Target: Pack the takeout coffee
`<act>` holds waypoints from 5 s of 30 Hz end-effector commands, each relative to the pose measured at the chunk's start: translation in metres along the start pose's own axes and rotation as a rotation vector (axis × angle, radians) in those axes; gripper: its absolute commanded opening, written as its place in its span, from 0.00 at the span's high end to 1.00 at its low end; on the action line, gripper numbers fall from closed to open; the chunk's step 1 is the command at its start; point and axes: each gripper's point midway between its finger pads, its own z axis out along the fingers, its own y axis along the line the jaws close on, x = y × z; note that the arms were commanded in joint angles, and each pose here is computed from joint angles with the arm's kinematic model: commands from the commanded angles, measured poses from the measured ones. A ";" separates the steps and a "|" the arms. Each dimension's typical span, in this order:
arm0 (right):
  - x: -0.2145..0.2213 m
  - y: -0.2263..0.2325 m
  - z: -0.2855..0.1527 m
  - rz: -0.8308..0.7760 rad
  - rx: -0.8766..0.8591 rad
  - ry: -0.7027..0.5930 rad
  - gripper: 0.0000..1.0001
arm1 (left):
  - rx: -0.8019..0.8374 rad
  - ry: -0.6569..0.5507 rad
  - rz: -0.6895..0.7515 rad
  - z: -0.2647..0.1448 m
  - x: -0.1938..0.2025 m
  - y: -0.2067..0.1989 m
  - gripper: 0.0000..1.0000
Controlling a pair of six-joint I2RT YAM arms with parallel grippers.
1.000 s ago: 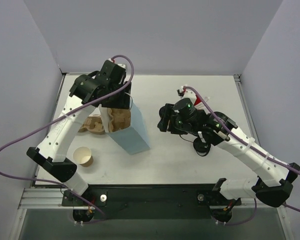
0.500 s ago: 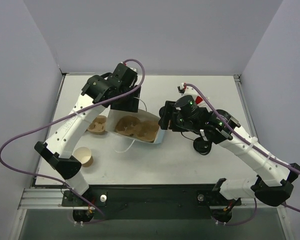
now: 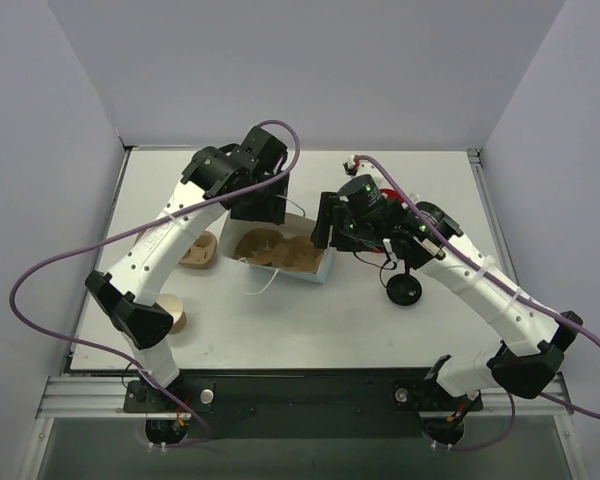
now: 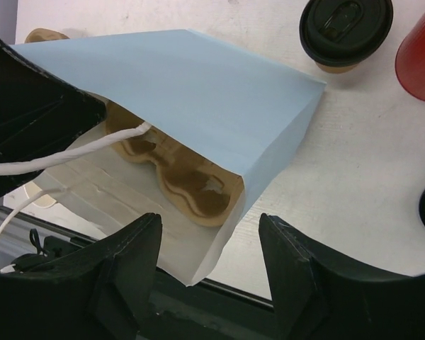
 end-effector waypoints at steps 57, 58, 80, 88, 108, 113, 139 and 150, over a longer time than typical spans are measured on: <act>0.023 0.002 0.012 0.338 0.023 0.208 1.00 | 0.071 0.319 0.021 -0.058 0.124 0.027 0.29; 0.022 0.001 0.012 0.339 0.025 0.207 1.00 | 0.071 0.319 0.021 -0.058 0.124 0.027 0.29; 0.041 -0.009 0.010 0.311 -0.016 0.300 1.00 | 0.207 0.129 -0.124 -0.107 0.086 0.020 0.30; 0.056 -0.008 -0.006 0.305 -0.062 0.373 1.00 | 0.184 0.015 -0.196 -0.126 0.066 0.035 0.31; 0.051 -0.047 -0.018 0.154 0.065 0.300 0.78 | -0.030 -0.103 -0.094 -0.052 0.028 0.057 0.33; 0.052 -0.046 -0.018 0.139 0.056 0.305 0.83 | -0.133 -0.104 -0.102 -0.033 0.022 0.073 0.33; 0.036 -0.057 -0.024 0.050 0.100 0.250 1.00 | 0.131 -0.052 -0.256 -0.055 0.055 0.041 1.00; 0.031 -0.057 -0.020 0.036 0.084 0.207 0.81 | 0.084 -0.018 -0.248 -0.046 0.076 0.053 0.60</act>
